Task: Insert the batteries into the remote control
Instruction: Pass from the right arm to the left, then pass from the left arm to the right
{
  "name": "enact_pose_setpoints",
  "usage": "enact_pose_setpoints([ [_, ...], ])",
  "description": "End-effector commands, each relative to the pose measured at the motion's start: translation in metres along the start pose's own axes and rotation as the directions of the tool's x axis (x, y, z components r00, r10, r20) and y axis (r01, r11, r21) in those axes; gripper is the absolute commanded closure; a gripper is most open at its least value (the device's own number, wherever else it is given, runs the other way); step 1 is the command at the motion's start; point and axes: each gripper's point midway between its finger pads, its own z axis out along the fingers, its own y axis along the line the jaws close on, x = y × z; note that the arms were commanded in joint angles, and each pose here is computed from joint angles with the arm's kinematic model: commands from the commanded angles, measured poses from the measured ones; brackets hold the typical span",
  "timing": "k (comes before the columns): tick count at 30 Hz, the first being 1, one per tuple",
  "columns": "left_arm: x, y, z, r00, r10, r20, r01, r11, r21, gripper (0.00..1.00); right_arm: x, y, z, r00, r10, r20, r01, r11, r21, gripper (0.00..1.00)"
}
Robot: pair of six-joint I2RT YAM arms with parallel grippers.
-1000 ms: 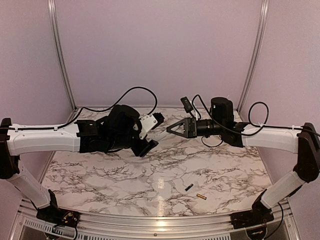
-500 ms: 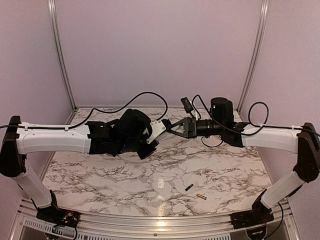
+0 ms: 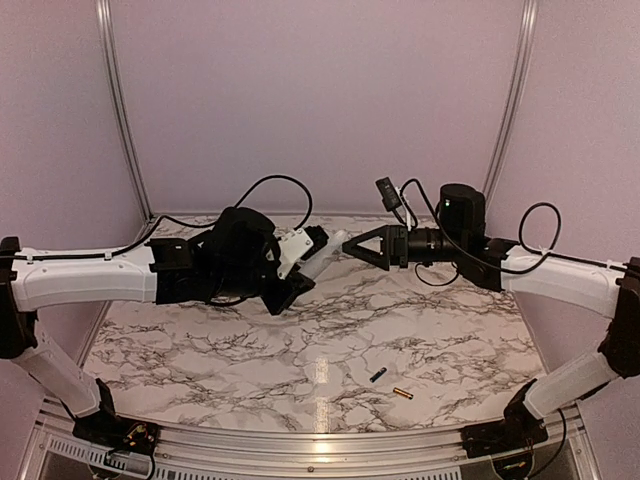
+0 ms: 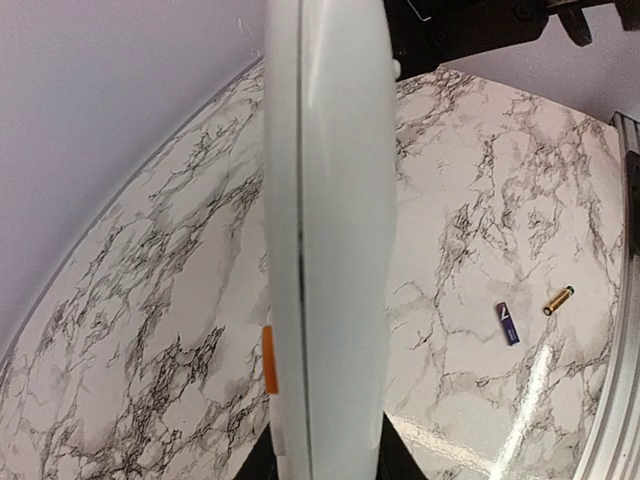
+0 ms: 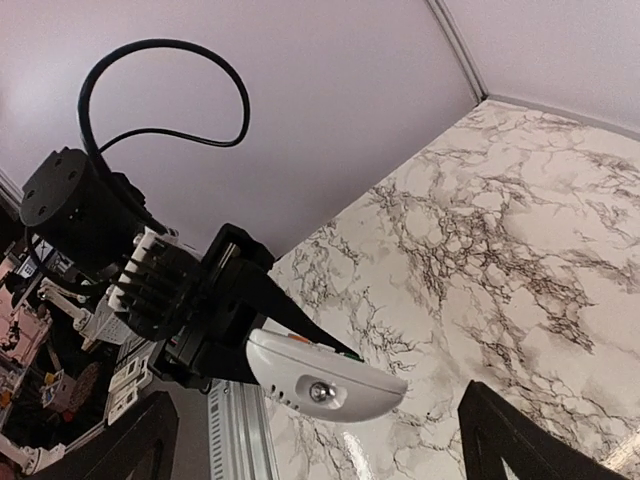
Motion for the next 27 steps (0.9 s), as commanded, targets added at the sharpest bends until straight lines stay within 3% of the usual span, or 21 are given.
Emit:
enact_pose_setpoints([
  [1,-0.043,-0.017,-0.030,0.973,-0.139,0.186,0.095,0.969,0.228,1.00,-0.032,0.036,-0.017,0.971,-0.227,0.081,0.231,0.972,-0.045,0.03],
  [7,-0.071,-0.018,-0.064,0.896,-0.304,0.325,0.147,0.891,0.429,1.00,-0.036,0.063,-0.027,0.938,-0.316,0.142,0.333,0.935,-0.122,0.03],
  [13,-0.085,-0.029,-0.086,0.846,-0.370,0.384,0.113,0.828,0.549,1.00,-0.041,0.082,-0.020,0.930,-0.324,0.175,0.356,0.911,-0.208,0.05],
  [20,-0.089,-0.036,-0.095,0.820,-0.410,0.399,0.098,0.788,0.608,1.00,-0.047,0.097,0.002,0.948,-0.272,0.168,0.312,0.897,-0.312,0.12],
  [27,-0.085,-0.040,-0.090,0.825,-0.414,0.383,0.101,0.776,0.622,1.00,-0.052,0.108,0.013,0.955,-0.247,0.165,0.292,0.885,-0.363,0.17],
])
